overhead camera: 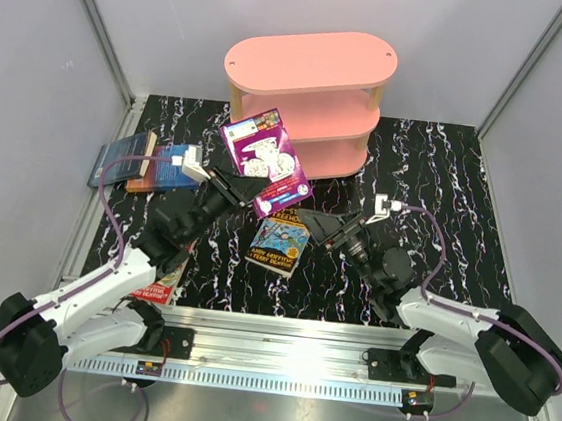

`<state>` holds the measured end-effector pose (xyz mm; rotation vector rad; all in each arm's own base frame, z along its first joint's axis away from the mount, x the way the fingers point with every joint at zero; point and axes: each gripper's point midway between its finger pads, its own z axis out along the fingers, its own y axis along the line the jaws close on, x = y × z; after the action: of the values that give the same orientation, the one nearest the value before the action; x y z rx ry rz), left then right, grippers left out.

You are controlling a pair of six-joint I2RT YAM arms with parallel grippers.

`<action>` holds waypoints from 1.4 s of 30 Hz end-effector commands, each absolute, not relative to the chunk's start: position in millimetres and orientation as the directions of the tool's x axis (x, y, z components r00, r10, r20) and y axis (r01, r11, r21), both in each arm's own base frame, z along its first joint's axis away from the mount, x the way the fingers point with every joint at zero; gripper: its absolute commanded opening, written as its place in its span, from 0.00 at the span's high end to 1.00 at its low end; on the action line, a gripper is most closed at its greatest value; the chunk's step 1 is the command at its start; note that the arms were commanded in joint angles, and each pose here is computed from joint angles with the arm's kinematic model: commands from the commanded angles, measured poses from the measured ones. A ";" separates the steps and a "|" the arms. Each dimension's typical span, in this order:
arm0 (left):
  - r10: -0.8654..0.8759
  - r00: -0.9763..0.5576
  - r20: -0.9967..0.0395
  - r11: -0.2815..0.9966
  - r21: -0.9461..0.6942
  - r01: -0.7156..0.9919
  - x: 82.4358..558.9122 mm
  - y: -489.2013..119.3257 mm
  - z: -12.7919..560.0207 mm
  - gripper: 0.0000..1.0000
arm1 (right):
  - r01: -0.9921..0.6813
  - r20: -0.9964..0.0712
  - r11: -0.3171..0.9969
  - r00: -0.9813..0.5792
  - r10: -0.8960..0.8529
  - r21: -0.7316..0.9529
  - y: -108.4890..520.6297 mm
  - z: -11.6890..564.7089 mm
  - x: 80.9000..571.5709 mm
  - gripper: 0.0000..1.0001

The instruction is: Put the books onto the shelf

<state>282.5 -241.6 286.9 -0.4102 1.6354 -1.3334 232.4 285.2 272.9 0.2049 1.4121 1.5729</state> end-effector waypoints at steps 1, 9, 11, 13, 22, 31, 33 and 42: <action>-0.814 -0.416 -0.407 0.213 -0.873 0.438 274.8 -233.3 360.8 1.00 | -0.642 -0.410 -0.006 -0.496 0.766 0.767 286.0 323.9 220.2 0.04; -0.801 -0.482 -0.355 0.130 -0.889 0.440 267.2 -242.5 367.6 1.00 | -0.625 -0.332 -0.107 -0.543 0.772 0.773 296.0 323.9 227.8 0.04; -0.792 -0.501 -0.348 0.106 -0.888 0.447 262.8 -244.6 369.0 1.00 | -0.617 -0.327 -0.106 -0.547 0.771 0.780 299.5 321.6 232.7 0.04; -0.786 -0.516 -0.340 0.098 -0.893 0.440 260.3 -246.3 365.8 1.00 | -0.624 -0.327 -0.109 -0.541 0.775 0.774 299.8 326.2 234.3 0.04; -0.785 -0.500 -0.365 0.142 -0.892 0.428 247.3 -235.9 370.6 1.00 | -0.684 -0.363 -0.097 -0.495 0.789 0.723 286.4 345.1 234.6 0.04; -0.753 -0.563 -0.341 0.108 -0.908 0.405 244.2 -246.4 362.4 1.00 | -0.724 -0.402 -0.108 -0.492 0.772 0.681 283.3 357.8 228.0 0.04; -0.742 -0.580 -0.335 0.097 -0.910 0.402 243.1 -249.7 362.4 1.00 | -0.728 -0.403 -0.116 -0.497 0.768 0.676 285.3 360.6 228.7 0.04; -0.752 -0.587 -0.300 0.079 -0.925 0.371 245.3 -248.2 358.3 1.00 | -0.737 -0.418 -0.134 -0.513 0.750 0.663 286.9 362.2 224.4 0.06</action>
<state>262.2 -246.0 303.1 -0.5074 1.6461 -1.5192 246.2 306.9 292.7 0.1224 1.3835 1.7439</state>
